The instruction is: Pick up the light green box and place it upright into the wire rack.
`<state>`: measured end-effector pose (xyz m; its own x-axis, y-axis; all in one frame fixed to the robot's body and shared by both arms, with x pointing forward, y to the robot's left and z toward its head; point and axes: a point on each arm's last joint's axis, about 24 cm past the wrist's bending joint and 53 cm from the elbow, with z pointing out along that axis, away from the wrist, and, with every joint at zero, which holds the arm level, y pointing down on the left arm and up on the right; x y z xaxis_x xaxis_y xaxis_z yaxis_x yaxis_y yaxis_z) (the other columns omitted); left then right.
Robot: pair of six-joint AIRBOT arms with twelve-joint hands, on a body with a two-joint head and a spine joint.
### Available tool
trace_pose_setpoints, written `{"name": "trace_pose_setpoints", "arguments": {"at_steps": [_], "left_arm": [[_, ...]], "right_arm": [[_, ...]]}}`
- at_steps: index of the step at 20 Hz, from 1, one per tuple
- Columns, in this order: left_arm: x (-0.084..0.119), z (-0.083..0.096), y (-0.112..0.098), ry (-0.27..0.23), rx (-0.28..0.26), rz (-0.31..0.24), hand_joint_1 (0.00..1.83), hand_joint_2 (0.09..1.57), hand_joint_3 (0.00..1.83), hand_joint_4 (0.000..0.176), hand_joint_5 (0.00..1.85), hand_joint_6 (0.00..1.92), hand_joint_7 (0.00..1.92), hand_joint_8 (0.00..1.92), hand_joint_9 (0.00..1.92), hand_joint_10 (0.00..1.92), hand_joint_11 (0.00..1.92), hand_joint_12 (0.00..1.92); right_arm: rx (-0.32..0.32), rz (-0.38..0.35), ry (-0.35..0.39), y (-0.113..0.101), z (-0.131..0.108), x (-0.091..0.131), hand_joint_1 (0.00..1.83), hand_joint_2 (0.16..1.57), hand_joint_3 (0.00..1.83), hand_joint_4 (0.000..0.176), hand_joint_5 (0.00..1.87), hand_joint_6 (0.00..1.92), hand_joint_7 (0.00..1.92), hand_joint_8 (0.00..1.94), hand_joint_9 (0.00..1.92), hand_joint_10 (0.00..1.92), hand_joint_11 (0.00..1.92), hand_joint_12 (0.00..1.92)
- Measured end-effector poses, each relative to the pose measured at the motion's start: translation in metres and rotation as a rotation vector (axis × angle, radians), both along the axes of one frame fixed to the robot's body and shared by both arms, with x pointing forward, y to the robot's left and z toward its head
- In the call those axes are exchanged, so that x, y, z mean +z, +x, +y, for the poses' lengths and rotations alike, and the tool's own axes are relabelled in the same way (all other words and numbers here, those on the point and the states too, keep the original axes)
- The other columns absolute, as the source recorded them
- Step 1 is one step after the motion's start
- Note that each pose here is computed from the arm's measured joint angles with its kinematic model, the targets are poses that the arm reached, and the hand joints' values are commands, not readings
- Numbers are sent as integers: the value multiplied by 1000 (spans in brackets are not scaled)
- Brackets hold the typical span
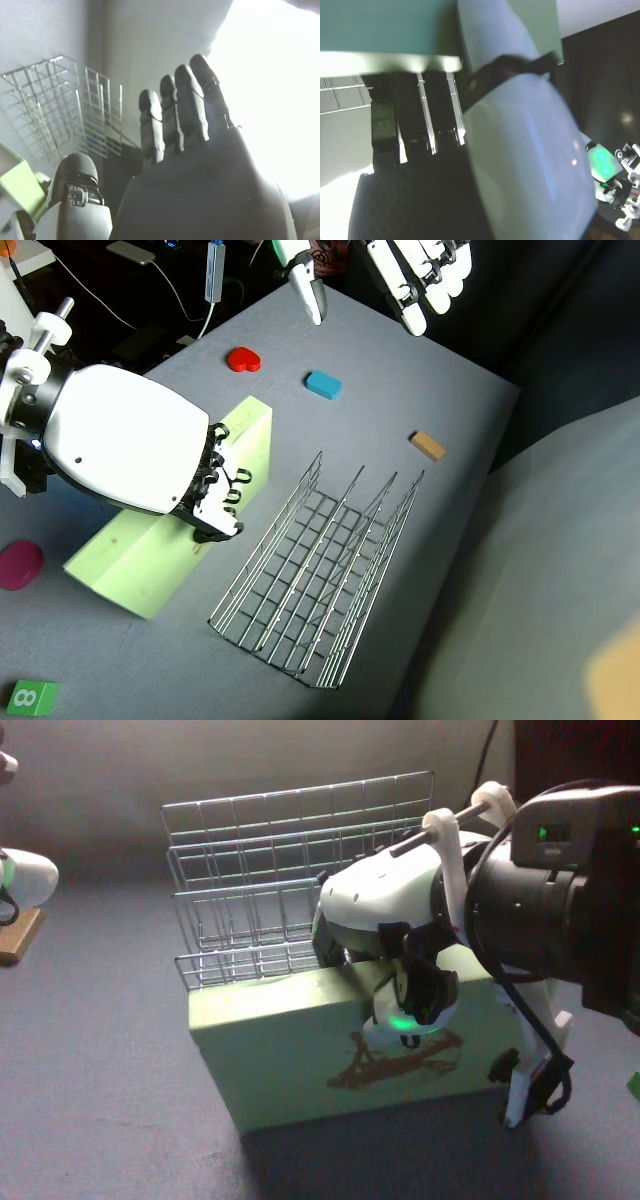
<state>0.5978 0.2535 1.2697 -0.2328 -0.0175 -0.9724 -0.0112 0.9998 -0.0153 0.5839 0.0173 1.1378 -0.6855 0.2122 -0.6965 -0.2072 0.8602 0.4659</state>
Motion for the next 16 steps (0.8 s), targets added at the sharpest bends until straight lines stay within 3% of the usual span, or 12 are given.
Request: {"name": "trace_pose_setpoints", "arguments": {"at_steps": [4,6,13,14,16], "left_arm": [[0,-1,0,-1,-1,0,78,1218,1,57,306,2,246,1,205,2,0,588],[0,-2,-1,-2,-3,1,81,1217,1,57,305,1,246,1,205,1,0,589],[0,-1,-1,-2,-2,2,98,1217,0,57,308,1,249,1,208,2,0,596],[0,-1,-1,-2,-1,2,98,1217,0,58,307,1,248,1,208,1,0,597],[-1,-2,-1,-3,-2,3,98,1216,0,58,304,0,248,1,208,1,0,599]], "right_arm": [[-9,-8,-2,0,-8,4,1360,1173,0,0,747,1139,877,1150,872,1394,827,1513],[-11,-28,21,-2,-11,19,1360,1173,0,0,757,1132,871,1158,869,1399,821,1510],[-35,-201,160,14,-27,115,1356,1182,1,0,750,1158,825,1201,868,1407,794,1498],[-26,-280,161,19,-28,136,1351,1170,0,0,777,1111,853,1166,909,1380,800,1497],[-6,-356,168,22,-26,156,1351,1167,0,0,778,1099,866,1157,920,1374,803,1497]]}}
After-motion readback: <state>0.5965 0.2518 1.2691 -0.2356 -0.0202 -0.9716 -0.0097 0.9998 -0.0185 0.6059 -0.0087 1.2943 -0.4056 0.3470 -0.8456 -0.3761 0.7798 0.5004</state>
